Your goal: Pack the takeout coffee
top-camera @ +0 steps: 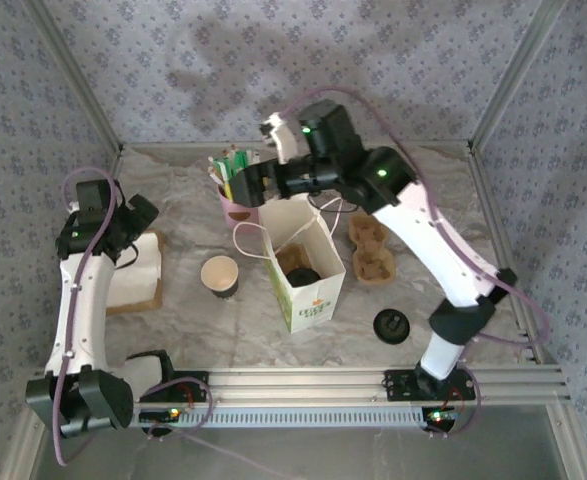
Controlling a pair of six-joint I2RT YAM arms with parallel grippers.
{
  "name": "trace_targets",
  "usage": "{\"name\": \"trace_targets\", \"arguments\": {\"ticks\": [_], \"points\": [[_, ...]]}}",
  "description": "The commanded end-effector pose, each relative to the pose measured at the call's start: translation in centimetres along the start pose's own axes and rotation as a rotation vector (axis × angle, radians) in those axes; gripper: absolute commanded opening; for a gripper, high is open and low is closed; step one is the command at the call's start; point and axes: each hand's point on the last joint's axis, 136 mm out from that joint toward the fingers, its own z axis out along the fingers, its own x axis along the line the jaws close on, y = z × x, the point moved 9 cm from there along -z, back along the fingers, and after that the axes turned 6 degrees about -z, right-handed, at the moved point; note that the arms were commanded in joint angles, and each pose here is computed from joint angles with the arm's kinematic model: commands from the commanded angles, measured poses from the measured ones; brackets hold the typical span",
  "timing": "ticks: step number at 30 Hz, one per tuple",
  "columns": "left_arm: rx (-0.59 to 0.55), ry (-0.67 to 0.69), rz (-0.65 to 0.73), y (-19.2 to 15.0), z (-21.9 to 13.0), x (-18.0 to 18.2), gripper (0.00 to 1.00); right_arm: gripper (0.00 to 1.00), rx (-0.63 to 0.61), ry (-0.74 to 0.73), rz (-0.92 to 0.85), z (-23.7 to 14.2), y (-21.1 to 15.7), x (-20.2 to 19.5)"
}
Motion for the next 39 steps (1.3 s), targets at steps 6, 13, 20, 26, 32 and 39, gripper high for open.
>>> {"name": "trace_targets", "arguments": {"ticks": [6,13,20,26,32,39], "points": [[-0.063,0.192,-0.191,1.6,2.6,3.9,0.95,1.00,0.151,0.005,-0.088,6.6,-1.5,1.7],[-0.011,0.350,-0.217,1.6,6.2,5.0,0.91,1.00,0.201,-0.008,-0.090,9.0,-2.6,1.4],[-0.030,0.399,-0.276,1.3,8.8,6.9,0.83,1.00,0.227,-0.016,-0.083,9.9,-3.2,1.1],[0.006,0.419,-0.308,1.3,11.4,8.2,0.75,1.00,0.239,-0.008,-0.072,10.7,-3.4,0.9],[0.072,0.434,-0.316,1.0,14.2,8.7,0.66,1.00,0.246,-0.001,-0.065,11.2,-3.5,0.8],[0.118,0.444,-0.313,0.7,16.6,9.1,0.61,1.00,0.255,-0.005,-0.063,11.5,-3.7,0.7]]}}
